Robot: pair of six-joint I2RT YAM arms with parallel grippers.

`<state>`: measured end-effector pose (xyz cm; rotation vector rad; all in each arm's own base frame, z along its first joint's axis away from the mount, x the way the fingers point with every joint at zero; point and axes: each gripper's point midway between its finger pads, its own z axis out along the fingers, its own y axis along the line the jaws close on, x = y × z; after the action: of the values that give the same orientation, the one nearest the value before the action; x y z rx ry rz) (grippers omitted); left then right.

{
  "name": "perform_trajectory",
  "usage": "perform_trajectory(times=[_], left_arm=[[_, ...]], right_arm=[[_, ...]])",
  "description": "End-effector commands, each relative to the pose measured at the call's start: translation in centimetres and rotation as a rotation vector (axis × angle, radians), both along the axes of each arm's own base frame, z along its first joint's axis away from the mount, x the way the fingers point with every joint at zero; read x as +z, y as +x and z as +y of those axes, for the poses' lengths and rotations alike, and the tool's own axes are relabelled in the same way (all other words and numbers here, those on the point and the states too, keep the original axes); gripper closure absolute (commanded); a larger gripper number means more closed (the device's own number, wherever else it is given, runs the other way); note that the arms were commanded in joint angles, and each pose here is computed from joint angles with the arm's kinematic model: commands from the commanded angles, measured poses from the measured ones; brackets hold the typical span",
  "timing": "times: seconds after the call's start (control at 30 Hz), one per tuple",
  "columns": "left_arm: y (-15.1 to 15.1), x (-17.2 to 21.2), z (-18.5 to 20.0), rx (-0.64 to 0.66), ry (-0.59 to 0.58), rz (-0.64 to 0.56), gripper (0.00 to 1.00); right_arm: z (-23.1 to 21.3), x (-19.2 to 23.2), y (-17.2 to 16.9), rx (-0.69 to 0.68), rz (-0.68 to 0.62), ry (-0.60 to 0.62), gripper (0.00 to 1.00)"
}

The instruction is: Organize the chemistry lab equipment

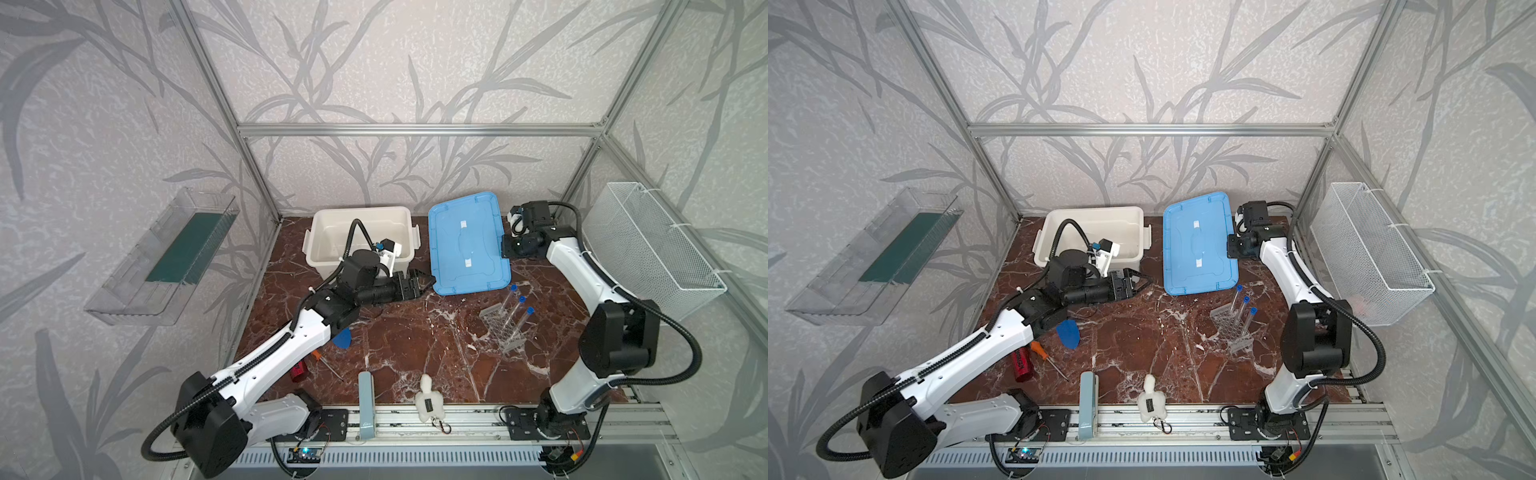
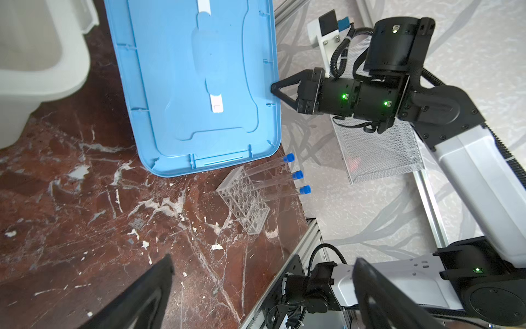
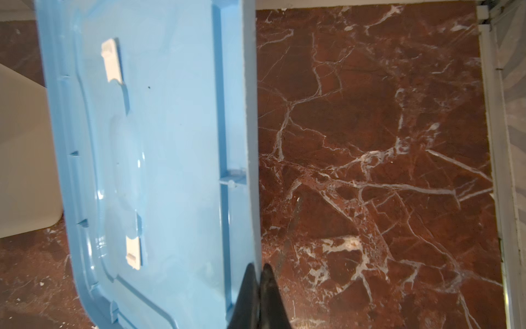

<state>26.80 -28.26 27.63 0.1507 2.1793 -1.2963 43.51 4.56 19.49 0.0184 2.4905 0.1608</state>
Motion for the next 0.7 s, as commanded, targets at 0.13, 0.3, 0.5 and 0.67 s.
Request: perform_trajectory(times=[0.13, 0.3, 0.5, 0.67], left_arm=[[0.2, 1.6, 1.3, -0.015, 0.006, -0.101, 0.01], [0.4, 2.4, 0.9, -0.037, -0.01, -0.155, 0.01], [2.0, 3.1, 0.1, -0.046, -0.028, -0.3, 0.01], [3.5, 2.6, 0.2, 0.001, 0.006, -0.318, 0.01]], right_arm=[[0.2, 9.3, -1.8, -0.028, -0.275, 0.118, 1.0], [0.5, 11.4, -3.7, -0.005, -0.313, 0.138, 1.0], [2.8, 14.6, -7.2, 0.081, -0.35, 0.282, 1.0], [3.5, 16.0, -10.7, 0.088, -0.406, 0.379, 1.0]])
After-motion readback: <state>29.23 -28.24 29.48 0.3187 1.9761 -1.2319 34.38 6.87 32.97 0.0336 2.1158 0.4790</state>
